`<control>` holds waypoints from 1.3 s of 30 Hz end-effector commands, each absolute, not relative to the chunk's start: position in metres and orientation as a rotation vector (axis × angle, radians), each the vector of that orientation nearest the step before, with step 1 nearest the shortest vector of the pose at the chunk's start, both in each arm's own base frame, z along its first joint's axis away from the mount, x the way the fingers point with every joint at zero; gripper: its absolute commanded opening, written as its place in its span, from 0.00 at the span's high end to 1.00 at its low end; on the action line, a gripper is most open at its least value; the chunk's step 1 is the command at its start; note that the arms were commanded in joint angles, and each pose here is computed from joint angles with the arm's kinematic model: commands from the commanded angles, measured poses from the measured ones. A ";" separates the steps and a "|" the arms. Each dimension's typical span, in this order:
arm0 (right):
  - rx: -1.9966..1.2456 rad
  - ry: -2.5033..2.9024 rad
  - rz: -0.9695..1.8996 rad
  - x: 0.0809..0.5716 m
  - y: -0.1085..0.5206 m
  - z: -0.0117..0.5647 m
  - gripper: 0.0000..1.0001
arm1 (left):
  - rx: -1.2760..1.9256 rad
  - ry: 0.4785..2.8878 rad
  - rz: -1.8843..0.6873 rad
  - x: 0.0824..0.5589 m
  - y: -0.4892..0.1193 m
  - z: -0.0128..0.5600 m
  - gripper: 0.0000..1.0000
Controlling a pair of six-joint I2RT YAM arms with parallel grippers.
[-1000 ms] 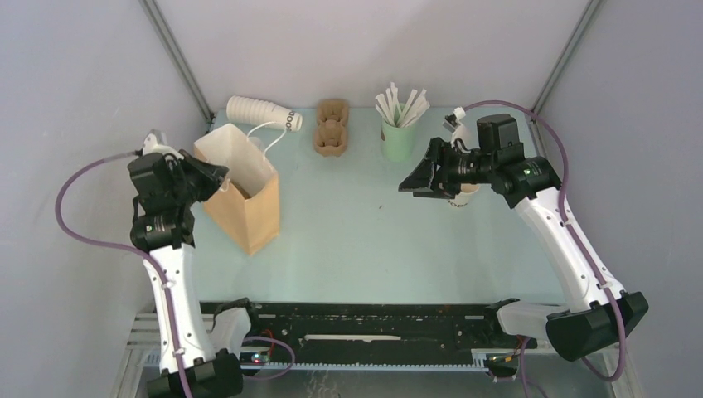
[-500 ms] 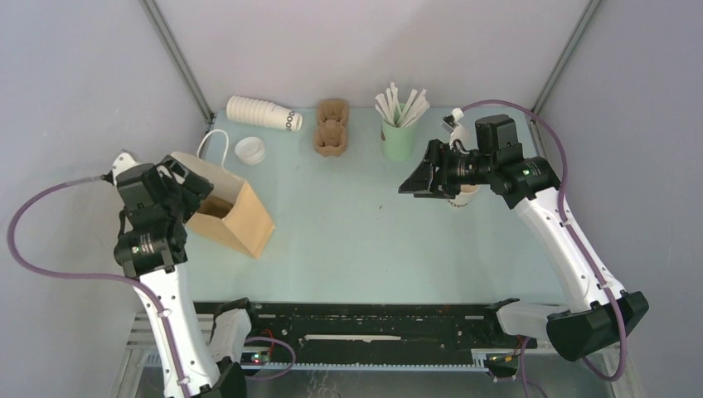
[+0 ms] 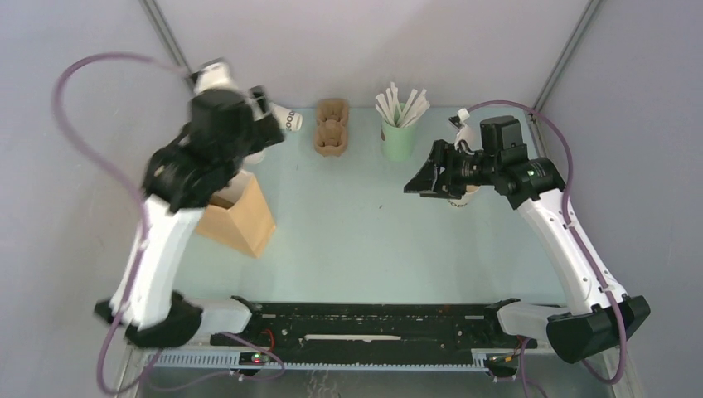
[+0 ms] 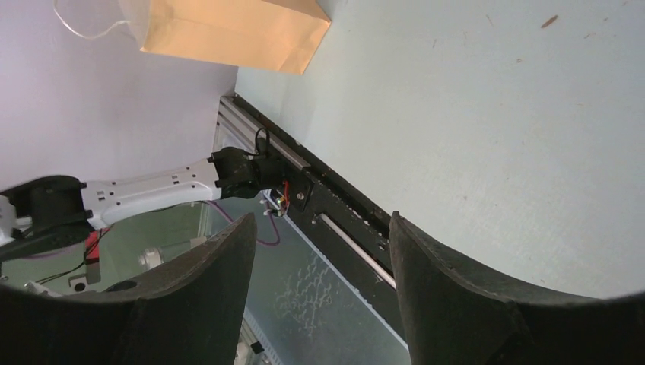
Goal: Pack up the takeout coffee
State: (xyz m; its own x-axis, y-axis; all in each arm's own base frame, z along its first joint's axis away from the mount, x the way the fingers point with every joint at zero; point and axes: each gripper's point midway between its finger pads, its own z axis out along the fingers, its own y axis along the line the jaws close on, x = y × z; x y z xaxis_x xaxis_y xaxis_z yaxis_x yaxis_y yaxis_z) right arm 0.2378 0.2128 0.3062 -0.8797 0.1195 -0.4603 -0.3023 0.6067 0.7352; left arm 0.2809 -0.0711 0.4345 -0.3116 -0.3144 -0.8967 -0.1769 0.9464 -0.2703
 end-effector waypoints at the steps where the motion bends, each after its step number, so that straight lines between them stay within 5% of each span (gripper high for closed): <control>1: -0.167 2.323 1.137 0.231 0.200 0.312 0.27 | -0.157 2.067 0.066 0.350 -0.121 0.378 0.12; 9: -0.192 2.338 1.043 0.228 0.191 0.305 0.27 | 0.066 2.270 0.105 0.422 -0.187 0.293 0.15; 16: -0.164 2.339 1.036 0.241 0.188 0.301 0.26 | 0.142 2.555 0.014 0.350 -0.200 0.183 0.23; 26: -0.148 2.350 1.071 0.239 0.191 0.297 0.26 | 0.103 2.723 0.200 0.316 -0.133 0.082 0.20; 39: -0.191 2.353 1.060 0.233 0.194 0.296 0.26 | -0.111 2.730 0.524 0.313 -0.020 0.069 0.13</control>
State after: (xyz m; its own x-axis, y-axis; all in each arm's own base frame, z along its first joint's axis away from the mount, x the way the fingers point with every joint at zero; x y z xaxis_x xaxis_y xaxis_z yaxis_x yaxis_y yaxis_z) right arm 0.2333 0.1933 0.2911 -0.8633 0.1089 -0.4928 -0.2954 0.6827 0.6684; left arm 0.3054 -0.0462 0.0481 -0.9566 -0.0236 -0.2903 -0.1084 0.9540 0.2795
